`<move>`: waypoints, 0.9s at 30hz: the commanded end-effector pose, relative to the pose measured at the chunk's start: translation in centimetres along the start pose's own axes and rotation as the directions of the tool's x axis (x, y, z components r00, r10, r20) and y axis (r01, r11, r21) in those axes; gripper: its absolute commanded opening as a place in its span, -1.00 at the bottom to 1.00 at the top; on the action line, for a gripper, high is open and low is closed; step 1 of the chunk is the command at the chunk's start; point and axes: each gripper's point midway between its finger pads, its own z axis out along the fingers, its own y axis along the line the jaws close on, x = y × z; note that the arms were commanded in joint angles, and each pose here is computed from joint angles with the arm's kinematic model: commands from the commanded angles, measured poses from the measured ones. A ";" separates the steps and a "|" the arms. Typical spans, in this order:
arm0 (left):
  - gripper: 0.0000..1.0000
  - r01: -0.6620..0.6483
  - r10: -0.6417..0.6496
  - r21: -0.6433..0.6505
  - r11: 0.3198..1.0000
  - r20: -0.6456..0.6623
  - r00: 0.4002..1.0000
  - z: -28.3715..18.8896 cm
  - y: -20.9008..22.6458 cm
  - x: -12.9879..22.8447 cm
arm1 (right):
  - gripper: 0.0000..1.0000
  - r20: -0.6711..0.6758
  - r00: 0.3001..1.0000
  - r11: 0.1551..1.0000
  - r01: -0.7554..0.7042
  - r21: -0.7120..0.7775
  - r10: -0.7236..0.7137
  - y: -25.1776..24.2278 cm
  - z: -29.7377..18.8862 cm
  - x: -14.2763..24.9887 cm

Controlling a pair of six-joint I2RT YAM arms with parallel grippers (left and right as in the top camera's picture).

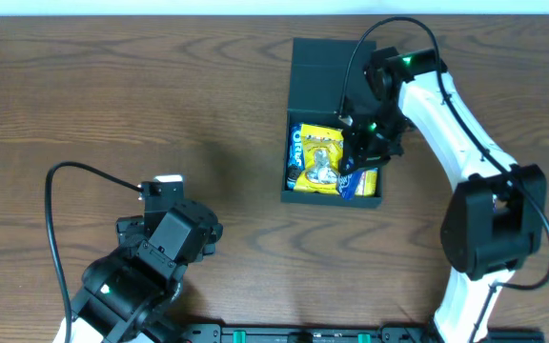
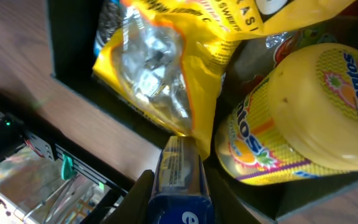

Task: Pack container
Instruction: 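Lift the Eclipse tin with the right gripper and carry it into the box, then lower the Eclipse tin into the box front and release it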

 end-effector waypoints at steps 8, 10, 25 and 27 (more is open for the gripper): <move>0.91 -0.003 0.003 -0.009 1.000 -0.003 1.000 0.1 0.2 0.1 | -0.97 -0.043 0.998 0.998 -0.051 0.049 0.053 -1.6 2.5 -1.4; 0.91 -0.003 0.003 -0.009 1.000 -0.003 1.000 0.1 0.2 0.1 | -0.97 -0.054 0.997 0.997 -0.051 0.050 0.054 -1.7 3.1 -1.5; 0.91 -0.003 0.003 -0.008 1.000 -0.003 1.000 0.1 0.2 0.1 | -0.85 -0.025 0.999 0.998 -0.024 0.060 0.026 -1.6 3.5 -3.0; 0.91 -0.003 0.003 -0.008 1.000 -0.003 1.000 0.1 0.2 0.1 | -0.72 -0.017 1.000 0.998 -0.021 0.060 0.022 -1.5 3.3 -3.2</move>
